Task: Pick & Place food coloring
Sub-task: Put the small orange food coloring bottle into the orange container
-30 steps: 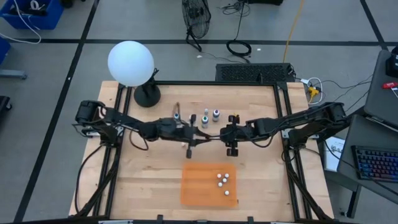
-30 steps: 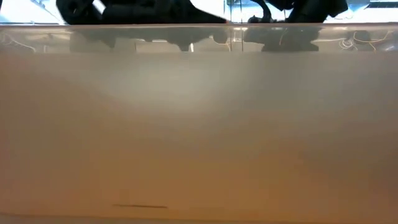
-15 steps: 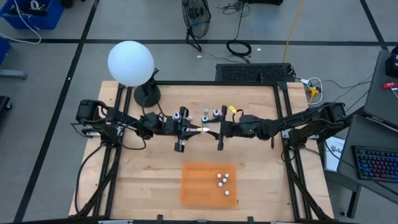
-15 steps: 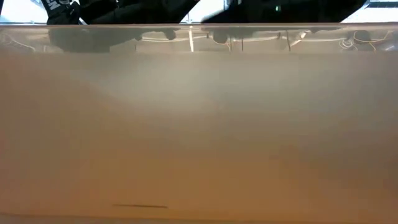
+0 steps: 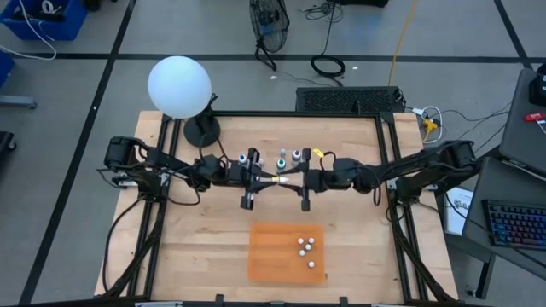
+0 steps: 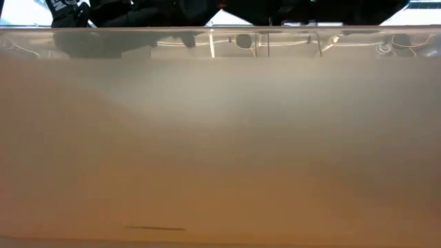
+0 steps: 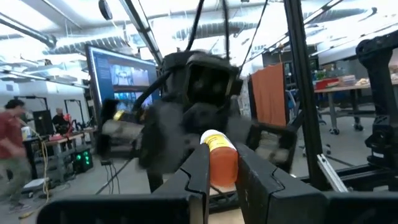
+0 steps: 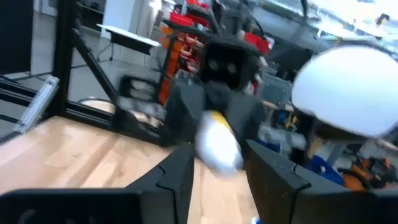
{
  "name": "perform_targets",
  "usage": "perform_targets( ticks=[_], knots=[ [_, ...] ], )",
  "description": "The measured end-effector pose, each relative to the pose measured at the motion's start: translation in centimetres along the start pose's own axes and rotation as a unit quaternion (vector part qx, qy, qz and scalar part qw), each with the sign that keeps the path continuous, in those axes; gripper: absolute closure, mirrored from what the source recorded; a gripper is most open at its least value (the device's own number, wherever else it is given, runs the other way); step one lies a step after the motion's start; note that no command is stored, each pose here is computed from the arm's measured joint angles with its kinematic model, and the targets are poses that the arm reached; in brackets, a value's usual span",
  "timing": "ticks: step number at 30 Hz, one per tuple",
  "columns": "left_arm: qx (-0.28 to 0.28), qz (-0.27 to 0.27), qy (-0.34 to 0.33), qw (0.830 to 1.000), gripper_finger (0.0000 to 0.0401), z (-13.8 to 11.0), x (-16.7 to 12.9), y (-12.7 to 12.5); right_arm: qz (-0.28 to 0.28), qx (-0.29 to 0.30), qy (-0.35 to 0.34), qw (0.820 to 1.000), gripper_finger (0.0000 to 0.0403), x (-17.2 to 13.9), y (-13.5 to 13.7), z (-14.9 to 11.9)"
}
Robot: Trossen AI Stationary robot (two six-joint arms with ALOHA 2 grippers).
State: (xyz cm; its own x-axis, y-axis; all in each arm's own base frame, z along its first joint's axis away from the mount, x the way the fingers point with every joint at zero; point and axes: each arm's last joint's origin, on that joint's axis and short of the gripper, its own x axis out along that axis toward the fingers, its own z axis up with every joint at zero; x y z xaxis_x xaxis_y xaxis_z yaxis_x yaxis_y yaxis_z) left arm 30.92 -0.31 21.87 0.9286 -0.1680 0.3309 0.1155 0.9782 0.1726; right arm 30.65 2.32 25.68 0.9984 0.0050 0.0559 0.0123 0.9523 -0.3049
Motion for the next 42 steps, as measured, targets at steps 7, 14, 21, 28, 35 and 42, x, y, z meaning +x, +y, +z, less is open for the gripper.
perform_targets(
  ticks=[7,14,21,28,35,42],
  knots=[
    [0.003,0.004,0.001,1.000,0.0348,0.0,0.0,0.0,-0.015,-0.031,-0.004,0.999,0.0278,-0.8,1.2,1.5],
    [0.000,0.003,0.005,1.000,0.0348,-0.1,0.0,0.0,-0.017,-0.036,0.013,0.999,0.0289,-0.9,1.4,1.3],
    [0.000,0.004,-0.001,1.000,0.0348,0.0,0.0,0.0,-0.027,-0.037,0.034,0.998,0.0312,-0.8,1.2,0.9],
    [-0.001,-0.004,-0.001,1.000,0.0348,0.0,0.0,-0.1,-0.025,-0.039,0.036,0.998,0.0329,-0.8,1.2,0.9],
    [-0.003,-0.004,-0.001,1.000,0.0348,0.0,0.0,-0.1,-0.025,-0.039,0.036,0.998,0.0334,-0.8,1.2,0.9],
    [-0.004,-0.005,-0.002,1.000,0.0348,0.0,0.0,-0.1,-0.025,-0.051,0.032,0.998,0.0320,-0.8,1.2,0.9]
  ],
)
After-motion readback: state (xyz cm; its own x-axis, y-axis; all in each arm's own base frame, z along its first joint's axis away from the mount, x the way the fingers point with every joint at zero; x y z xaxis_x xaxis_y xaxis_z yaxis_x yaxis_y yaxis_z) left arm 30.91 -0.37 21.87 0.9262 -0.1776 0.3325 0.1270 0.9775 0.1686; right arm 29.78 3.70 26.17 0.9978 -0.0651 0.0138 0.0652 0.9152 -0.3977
